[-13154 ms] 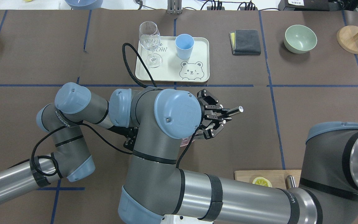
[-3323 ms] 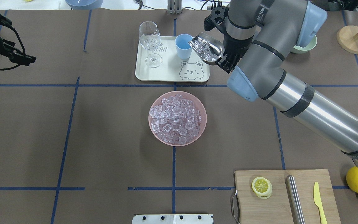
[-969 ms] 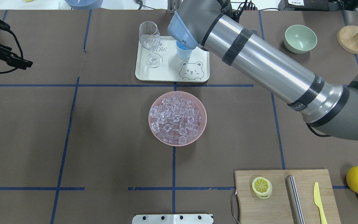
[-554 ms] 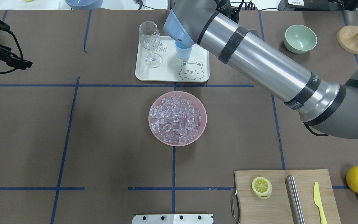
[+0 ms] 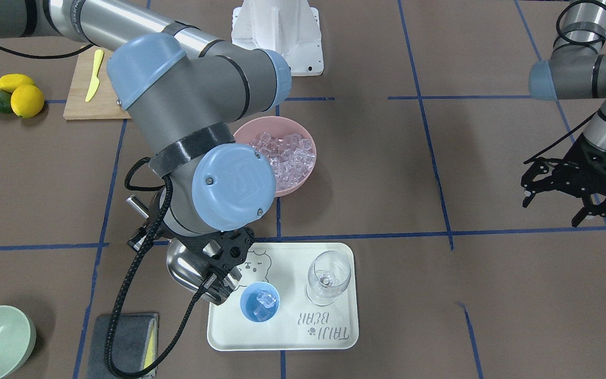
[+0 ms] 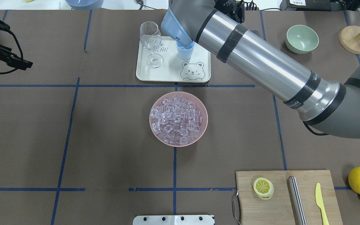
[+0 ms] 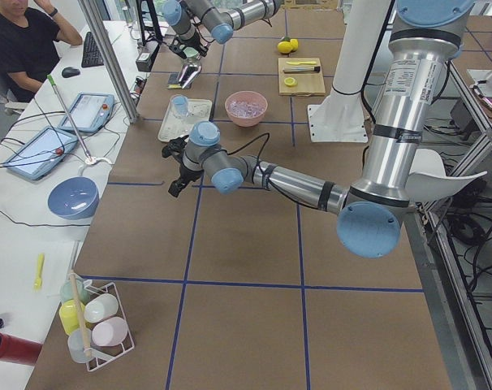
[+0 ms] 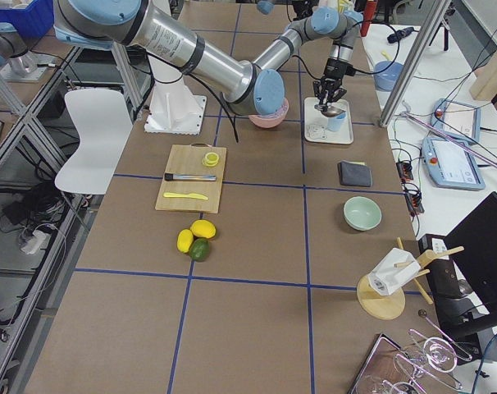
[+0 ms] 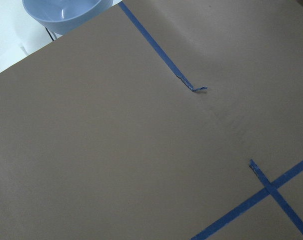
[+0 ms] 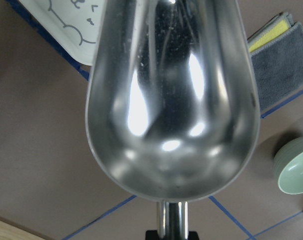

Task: Put ice in cup with scoop
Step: 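Tilt the scoop over the light blue cup with the right gripper to pour ice, then carry the empty scoop back and lower it onto the table with the right gripper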

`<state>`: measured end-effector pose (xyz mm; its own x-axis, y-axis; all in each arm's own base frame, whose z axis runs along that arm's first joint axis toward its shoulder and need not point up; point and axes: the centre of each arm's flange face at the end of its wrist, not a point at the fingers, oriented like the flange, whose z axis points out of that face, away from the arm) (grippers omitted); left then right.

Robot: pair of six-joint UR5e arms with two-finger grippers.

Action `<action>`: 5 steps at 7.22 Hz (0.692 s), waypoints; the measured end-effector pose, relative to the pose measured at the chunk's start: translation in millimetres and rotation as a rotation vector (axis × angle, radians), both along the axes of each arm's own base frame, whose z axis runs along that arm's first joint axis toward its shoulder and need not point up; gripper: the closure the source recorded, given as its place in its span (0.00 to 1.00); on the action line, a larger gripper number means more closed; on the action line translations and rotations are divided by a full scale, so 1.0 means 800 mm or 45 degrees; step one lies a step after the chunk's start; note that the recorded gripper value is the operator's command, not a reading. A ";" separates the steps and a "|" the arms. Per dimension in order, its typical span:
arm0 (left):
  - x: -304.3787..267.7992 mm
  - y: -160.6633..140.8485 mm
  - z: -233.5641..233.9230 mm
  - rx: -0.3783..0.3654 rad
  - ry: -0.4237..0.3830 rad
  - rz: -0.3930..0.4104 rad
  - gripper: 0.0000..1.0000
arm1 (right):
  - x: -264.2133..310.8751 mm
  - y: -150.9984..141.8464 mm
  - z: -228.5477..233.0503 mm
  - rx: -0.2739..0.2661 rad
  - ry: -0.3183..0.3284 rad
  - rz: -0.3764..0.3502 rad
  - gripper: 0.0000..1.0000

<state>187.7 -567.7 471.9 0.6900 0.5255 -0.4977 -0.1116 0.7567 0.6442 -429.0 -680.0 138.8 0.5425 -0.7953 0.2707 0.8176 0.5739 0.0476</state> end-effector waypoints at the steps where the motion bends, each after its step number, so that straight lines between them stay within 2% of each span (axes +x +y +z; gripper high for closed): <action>1: 0.000 0.000 -0.001 0.001 0.001 0.000 0.00 | 0.002 0.000 -0.001 0.010 0.004 -0.021 1.00; 3: 0.000 0.000 -0.003 0.004 0.002 -0.001 0.00 | 0.017 0.008 -0.001 0.043 -0.042 -0.039 1.00; 5: -0.001 0.001 -0.005 0.007 0.004 -0.001 0.00 | 0.059 0.026 0.034 0.043 -0.156 -0.007 1.00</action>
<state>186.7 -566.9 468.2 0.6890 0.5276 -0.4968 -0.1091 0.7533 0.6486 -381.6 -659.2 166.2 0.5026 -0.8081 0.3073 0.8077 0.5657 0.1665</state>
